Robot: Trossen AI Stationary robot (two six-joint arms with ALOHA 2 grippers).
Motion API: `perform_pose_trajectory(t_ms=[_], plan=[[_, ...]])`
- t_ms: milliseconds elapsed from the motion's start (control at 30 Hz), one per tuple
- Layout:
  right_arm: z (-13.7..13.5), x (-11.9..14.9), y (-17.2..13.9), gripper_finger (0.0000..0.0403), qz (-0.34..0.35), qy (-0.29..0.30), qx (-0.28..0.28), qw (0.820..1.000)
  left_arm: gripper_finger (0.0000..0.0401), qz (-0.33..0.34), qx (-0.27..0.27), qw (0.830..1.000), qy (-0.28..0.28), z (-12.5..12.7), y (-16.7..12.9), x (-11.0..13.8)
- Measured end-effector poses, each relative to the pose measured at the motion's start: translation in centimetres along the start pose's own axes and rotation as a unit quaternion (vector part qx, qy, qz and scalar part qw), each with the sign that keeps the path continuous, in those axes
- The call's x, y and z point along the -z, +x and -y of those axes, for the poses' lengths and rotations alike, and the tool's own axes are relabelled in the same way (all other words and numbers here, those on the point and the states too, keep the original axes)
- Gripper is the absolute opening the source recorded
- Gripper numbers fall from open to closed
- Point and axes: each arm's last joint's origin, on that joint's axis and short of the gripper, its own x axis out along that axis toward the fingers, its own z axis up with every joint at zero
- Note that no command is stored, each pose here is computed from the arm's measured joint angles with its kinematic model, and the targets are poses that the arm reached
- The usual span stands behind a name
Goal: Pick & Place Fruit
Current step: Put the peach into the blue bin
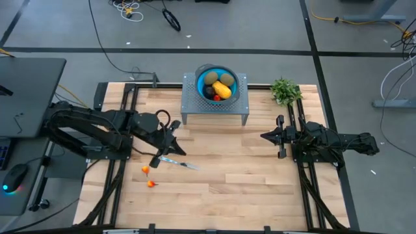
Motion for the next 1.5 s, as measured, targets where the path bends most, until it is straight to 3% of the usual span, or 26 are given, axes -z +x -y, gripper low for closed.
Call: perform_pose_trajectory(t_ms=[367,1067,1500], plan=[[0.0,0.0,0.0,0.0007,0.000,0.000,0.000,1.000,0.0000,-0.014,0.065,0.998,-0.002,4.0,0.3,-0.1],[0.0,0.0,0.0,0.0007,0.000,0.000,0.000,1.000,0.0000,-0.052,0.204,0.975,0.066,11.1,-0.8,0.8],[0.0,0.0,0.0,0.0007,0.000,0.000,0.000,1.000,0.0000,-0.103,0.218,0.966,0.088,13.0,-1.5,2.0]])
